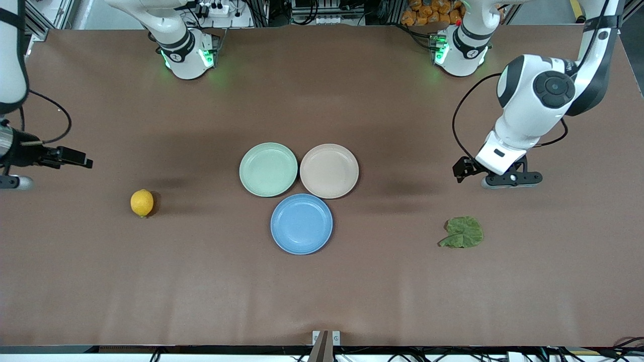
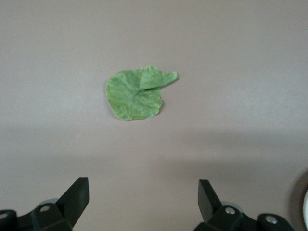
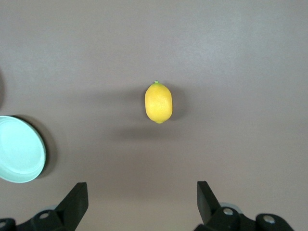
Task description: Pick lemon and lettuce from blue and beige plates
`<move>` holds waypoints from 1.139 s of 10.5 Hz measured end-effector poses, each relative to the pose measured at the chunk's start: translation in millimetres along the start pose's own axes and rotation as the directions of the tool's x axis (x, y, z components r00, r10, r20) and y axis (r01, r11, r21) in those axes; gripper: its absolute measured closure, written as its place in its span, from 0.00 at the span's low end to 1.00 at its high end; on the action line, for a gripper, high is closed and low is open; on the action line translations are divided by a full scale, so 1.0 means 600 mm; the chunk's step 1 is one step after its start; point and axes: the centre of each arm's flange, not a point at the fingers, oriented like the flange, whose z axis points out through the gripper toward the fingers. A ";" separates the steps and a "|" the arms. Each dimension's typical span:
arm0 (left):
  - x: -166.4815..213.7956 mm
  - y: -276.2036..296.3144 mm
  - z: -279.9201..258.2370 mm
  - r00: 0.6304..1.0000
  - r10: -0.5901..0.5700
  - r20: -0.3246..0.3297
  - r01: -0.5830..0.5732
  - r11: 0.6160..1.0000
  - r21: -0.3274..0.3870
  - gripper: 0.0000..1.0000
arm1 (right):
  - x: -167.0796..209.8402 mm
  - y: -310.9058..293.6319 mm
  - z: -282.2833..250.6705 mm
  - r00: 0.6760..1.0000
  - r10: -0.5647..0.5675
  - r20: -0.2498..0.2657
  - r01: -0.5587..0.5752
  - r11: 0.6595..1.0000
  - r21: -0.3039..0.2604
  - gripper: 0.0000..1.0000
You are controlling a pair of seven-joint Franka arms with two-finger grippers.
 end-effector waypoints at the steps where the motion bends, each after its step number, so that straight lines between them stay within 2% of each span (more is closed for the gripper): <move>1: 0.002 0.000 -0.017 1.000 0.009 0.011 -0.010 1.000 0.007 0.00 | -0.004 -0.004 -0.028 1.000 -0.004 0.000 0.004 1.000 0.002 0.00; 4: 0.015 0.001 -0.075 0.999 0.016 0.030 -0.016 1.000 0.021 0.00 | -0.006 -0.017 -0.104 0.999 -0.029 -0.029 0.028 0.998 -0.050 0.00; 6: 0.027 0.004 -0.118 1.000 0.015 -0.014 -0.015 1.000 0.014 0.00 | -0.002 -0.048 -0.125 0.997 -0.066 -0.038 0.063 0.995 -0.077 0.00; 8: 0.039 0.008 -0.157 0.999 0.026 -0.036 -0.026 1.000 -0.001 0.00 | -0.002 -0.073 -0.146 0.998 -0.038 -0.052 0.033 0.995 -0.098 0.00; 12: 0.041 0.005 -0.226 0.991 0.123 0.058 -0.123 0.992 0.002 0.00 | 0.002 -0.132 -0.172 0.995 0.035 -0.094 -0.045 0.993 -0.110 0.00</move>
